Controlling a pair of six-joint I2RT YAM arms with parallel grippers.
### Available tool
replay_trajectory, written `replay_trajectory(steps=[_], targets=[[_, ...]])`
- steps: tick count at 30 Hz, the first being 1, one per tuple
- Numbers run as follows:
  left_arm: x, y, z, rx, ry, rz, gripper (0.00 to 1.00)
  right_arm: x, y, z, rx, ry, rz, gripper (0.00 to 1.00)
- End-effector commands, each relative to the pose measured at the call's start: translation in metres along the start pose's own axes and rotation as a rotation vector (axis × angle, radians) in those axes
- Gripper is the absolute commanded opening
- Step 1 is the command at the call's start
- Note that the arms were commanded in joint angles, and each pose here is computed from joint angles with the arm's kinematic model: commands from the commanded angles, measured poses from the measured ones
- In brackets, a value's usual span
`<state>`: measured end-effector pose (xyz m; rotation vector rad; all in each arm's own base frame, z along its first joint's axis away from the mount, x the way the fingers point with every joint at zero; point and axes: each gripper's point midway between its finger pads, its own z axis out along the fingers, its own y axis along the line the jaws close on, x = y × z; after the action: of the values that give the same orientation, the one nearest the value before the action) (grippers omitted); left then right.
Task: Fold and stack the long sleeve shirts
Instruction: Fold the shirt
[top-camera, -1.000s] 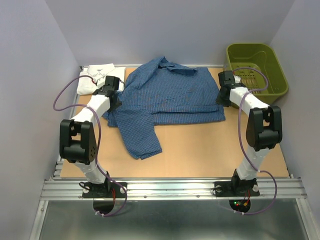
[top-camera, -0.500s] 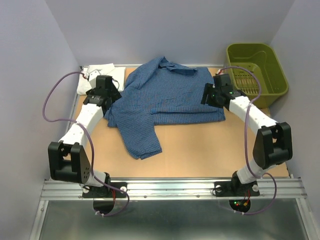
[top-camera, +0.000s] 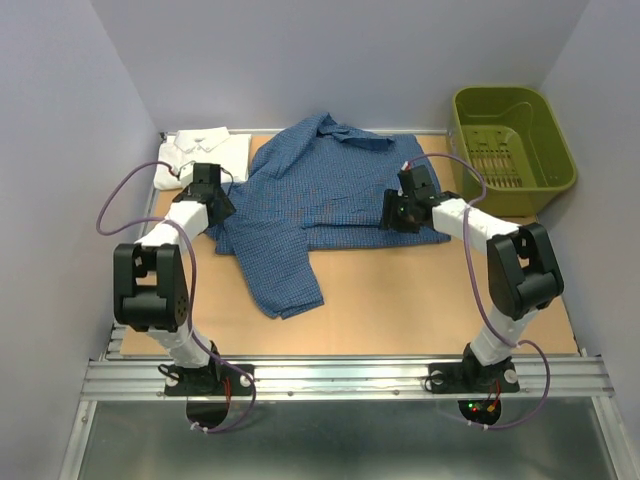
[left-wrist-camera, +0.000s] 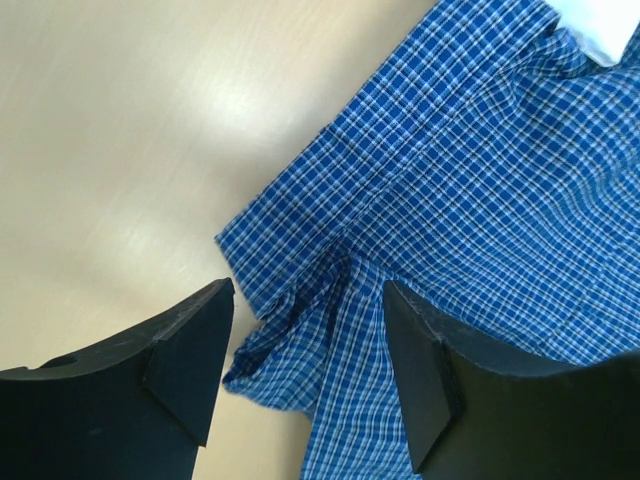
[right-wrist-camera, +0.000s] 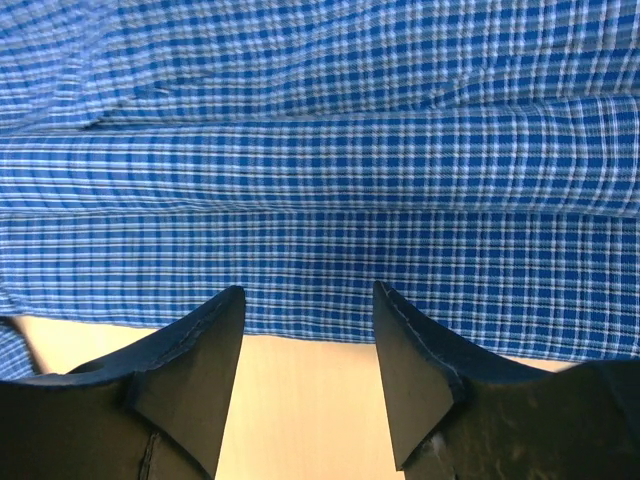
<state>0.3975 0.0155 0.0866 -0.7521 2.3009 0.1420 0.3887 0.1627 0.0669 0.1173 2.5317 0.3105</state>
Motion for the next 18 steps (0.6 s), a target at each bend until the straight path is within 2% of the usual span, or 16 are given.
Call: replay_trajectory(steps=[1, 4, 10, 18], targets=[[-0.009, -0.009, 0.009, 0.018, -0.005, -0.022, 0.71, 0.013, -0.013, 0.016, 0.047, 0.004, 0.012, 0.59], [0.003, -0.001, 0.016, -0.008, 0.024, -0.028, 0.70, 0.024, -0.021, 0.019, 0.076, 0.024, 0.012, 0.59], [0.036, 0.030, 0.021, -0.079, 0.103, -0.050, 0.68, 0.072, -0.044, 0.014, 0.130, 0.137, 0.027, 0.59], [0.091, 0.073, 0.000, -0.102, 0.190, -0.118, 0.68, 0.143, -0.070, -0.020, 0.189, 0.310, 0.066, 0.60]])
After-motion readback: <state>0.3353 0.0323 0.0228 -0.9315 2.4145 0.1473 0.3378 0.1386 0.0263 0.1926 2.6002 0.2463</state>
